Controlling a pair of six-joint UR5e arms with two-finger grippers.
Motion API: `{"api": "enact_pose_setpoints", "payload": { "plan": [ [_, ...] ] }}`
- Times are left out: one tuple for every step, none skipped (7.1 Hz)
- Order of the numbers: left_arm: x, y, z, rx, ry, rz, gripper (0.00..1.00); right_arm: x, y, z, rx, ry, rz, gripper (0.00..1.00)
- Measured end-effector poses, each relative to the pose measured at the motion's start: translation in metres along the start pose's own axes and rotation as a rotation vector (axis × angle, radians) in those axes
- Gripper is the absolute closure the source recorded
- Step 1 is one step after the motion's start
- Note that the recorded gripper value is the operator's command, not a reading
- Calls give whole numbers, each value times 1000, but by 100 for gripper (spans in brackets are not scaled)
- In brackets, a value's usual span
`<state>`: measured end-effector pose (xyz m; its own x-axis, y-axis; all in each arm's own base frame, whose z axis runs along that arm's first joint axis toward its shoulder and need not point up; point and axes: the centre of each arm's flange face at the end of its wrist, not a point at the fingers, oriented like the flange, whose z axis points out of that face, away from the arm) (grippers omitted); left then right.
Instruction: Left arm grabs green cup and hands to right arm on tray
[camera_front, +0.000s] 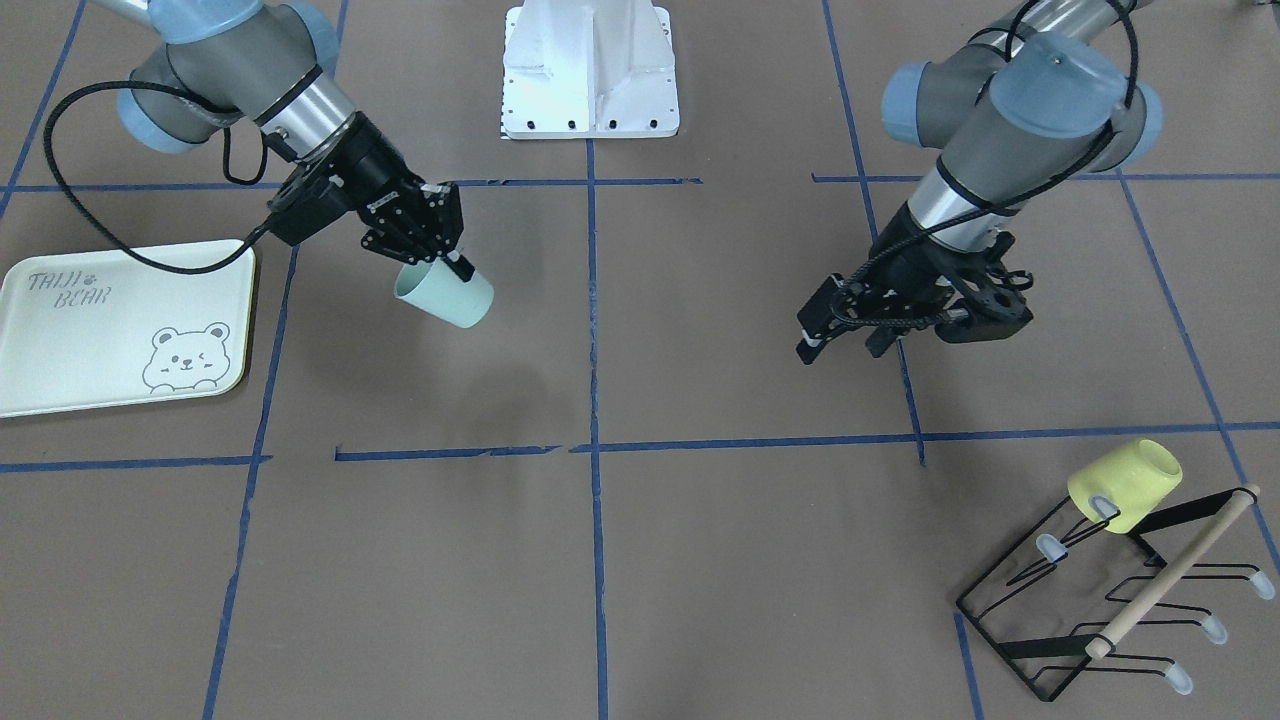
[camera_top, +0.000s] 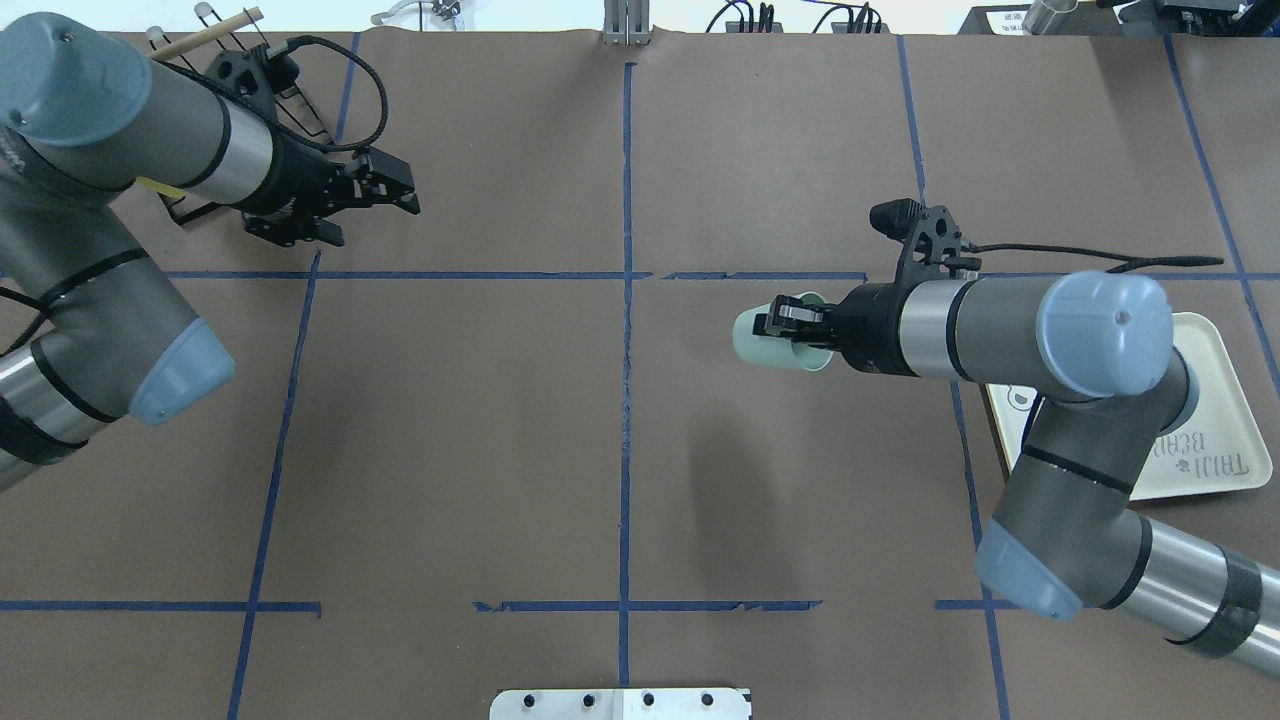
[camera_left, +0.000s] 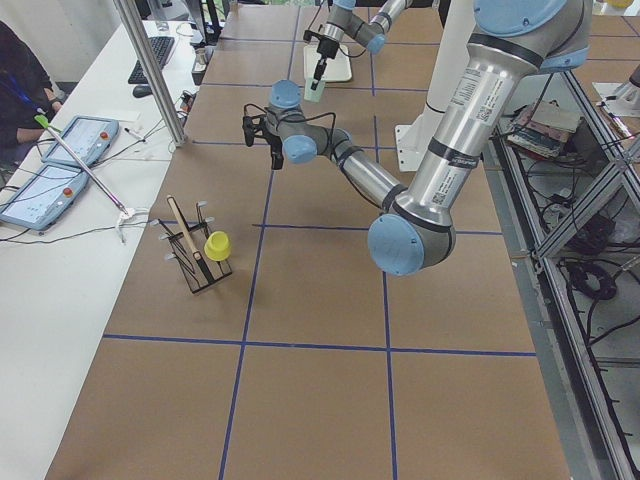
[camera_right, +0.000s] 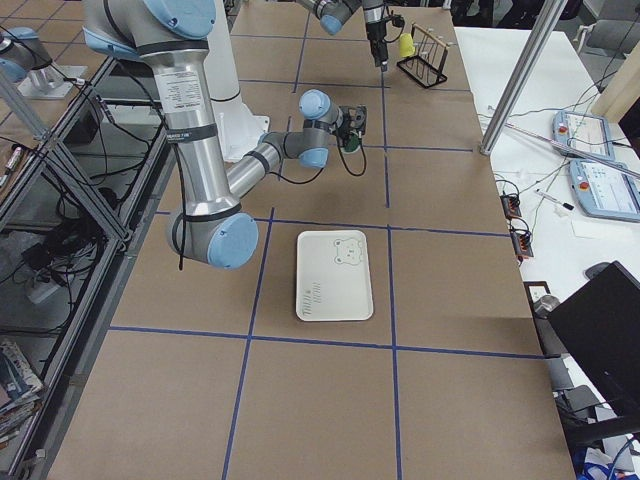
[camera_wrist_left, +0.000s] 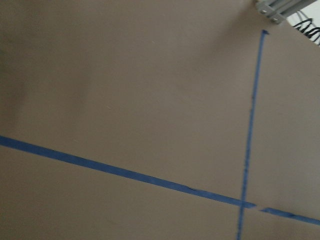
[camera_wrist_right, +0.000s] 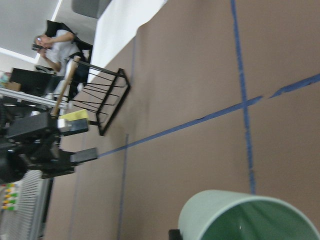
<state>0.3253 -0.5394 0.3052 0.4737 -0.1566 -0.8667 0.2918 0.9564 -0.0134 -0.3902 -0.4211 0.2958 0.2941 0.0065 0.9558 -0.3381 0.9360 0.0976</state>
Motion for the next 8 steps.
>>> {"api": "enact_pose_setpoints", "payload": {
  "plan": [
    [-38, -6, -9, -20, -102, 107, 0, 24, -29, -9, -36, 145, -70, 100],
    [-82, -12, -19, -59, -197, 218, 0, 45, -51, -29, -86, 271, -153, 100],
    [-128, -22, -32, -110, -281, 323, 0, 64, -67, -57, -143, 368, -242, 100],
    [-176, -37, -52, -157, -345, 406, 0, 93, -78, -86, -191, 440, -325, 100],
    [-227, -52, -78, -198, -368, 456, 0, 130, -88, -113, -225, 484, -381, 100],
    [-280, -59, -104, -234, -345, 460, 0, 168, -96, -138, -252, 496, -408, 100],
    [-332, -55, -126, -257, -315, 426, 0, 201, -98, -159, -266, 481, -415, 100],
    [-380, -43, -144, -267, -301, 388, 0, 231, -97, -172, -265, 459, -416, 100]
  ]
}}
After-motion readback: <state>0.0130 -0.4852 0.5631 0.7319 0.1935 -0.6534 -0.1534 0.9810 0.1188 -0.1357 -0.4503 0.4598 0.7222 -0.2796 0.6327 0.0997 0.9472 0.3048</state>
